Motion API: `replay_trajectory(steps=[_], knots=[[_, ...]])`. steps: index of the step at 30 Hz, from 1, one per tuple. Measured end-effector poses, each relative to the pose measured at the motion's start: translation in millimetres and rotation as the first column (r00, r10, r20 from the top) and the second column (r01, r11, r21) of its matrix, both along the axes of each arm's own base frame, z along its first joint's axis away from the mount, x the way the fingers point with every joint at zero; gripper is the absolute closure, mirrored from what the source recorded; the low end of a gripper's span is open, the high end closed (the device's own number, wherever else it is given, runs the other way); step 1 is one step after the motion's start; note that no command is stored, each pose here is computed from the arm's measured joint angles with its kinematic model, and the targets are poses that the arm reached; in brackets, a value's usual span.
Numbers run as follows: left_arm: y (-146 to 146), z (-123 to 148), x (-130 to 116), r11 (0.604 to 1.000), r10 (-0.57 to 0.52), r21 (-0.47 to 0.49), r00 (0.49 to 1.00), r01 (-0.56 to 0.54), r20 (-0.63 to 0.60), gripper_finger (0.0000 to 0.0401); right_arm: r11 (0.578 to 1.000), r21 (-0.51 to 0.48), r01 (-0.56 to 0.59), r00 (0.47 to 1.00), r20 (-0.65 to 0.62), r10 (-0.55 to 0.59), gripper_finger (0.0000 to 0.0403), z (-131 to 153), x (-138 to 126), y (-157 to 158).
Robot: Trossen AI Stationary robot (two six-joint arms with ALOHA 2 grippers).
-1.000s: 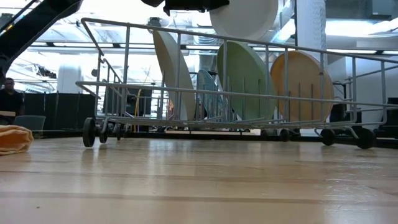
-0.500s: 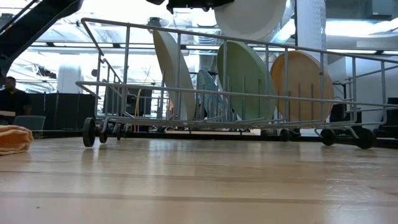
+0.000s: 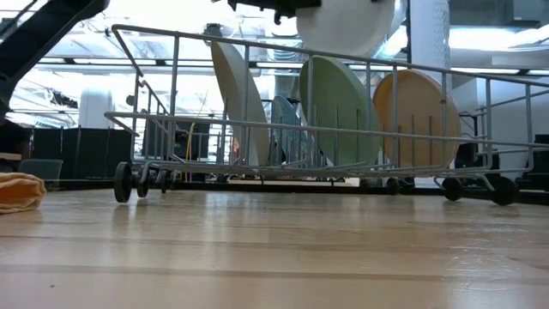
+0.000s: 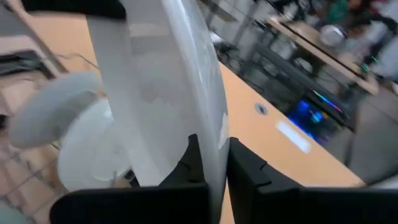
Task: Sort dishes
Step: Put the white plate in the dish rack
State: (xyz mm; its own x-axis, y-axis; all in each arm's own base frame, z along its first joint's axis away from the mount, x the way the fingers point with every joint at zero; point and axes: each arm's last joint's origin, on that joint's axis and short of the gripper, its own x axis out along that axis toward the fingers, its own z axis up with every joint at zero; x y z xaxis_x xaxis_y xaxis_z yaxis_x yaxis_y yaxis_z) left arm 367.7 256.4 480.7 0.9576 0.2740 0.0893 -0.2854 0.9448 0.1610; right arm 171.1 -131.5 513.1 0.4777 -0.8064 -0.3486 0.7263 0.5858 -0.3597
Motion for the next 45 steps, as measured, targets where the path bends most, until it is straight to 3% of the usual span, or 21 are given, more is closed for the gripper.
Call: replay_trajectory(steps=[7, 11, 14, 18, 23, 26, 31, 39, 45], knots=[[-11.0, 10.1, -28.9, 0.984, 0.152, -0.069, 0.977, -0.164, -0.148, 0.0236, 0.974, -0.075, 0.215, 0.976, 0.039, -0.213, 0.0381, 19.6, -18.8, 5.5], [-19.6, 13.7, -49.1, 0.933, 0.285, -0.152, 0.927, -0.326, -0.243, 0.0227, 0.943, -0.099, 0.318, 0.946, 0.093, -0.310, 0.0381, 31.6, -30.6, 7.4], [-25.9, 11.4, -67.0, 0.840, 0.418, -0.199, 0.836, -0.504, -0.355, 0.0226, 0.906, -0.089, 0.413, 0.904, 0.158, -0.397, 0.0381, 36.6, -33.5, 9.7], [-33.2, 1.0, -86.6, 0.676, 0.540, -0.206, 0.667, -0.707, -0.514, 0.0226, 0.862, -0.056, 0.503, 0.853, 0.194, -0.485, 0.0381, 34.0, -35.3, 14.5], [-39.9, -14.7, -104.9, 0.466, 0.602, -0.169, 0.451, -0.868, -0.659, 0.0225, 0.826, 0.016, 0.564, 0.815, 0.155, -0.559, 0.0381, 16.2, -25.1, 18.8], [-42.7, -22.8, -114.7, 0.391, 0.591, -0.110, 0.341, -0.914, -0.731, 0.0225, 0.815, 0.081, 0.574, 0.804, 0.129, -0.580, 0.0381, 1.7, -10.7, 19.9], [-42.1, -30.0, -121.7, 0.354, 0.558, -0.063, 0.265, -0.933, -0.786, 0.0225, 0.815, 0.143, 0.561, 0.818, 0.057, -0.573, 0.0381, -19.0, 18.3, 19.6], [-41.5, -32.7, -127.8, 0.353, 0.526, -0.033, 0.227, -0.935, -0.820, 0.0225, 0.821, 0.116, 0.559, 0.829, -0.079, -0.553, 0.0381, -48.7, 65.6, 5.8], [-42.4, -33.6, -126.7, 0.384, 0.482, -0.073, 0.268, -0.920, -0.834, 0.0225, 0.790, 0.108, 0.603, 0.793, -0.184, -0.580, 0.0381, -72.1, 84.9, -16.1]])
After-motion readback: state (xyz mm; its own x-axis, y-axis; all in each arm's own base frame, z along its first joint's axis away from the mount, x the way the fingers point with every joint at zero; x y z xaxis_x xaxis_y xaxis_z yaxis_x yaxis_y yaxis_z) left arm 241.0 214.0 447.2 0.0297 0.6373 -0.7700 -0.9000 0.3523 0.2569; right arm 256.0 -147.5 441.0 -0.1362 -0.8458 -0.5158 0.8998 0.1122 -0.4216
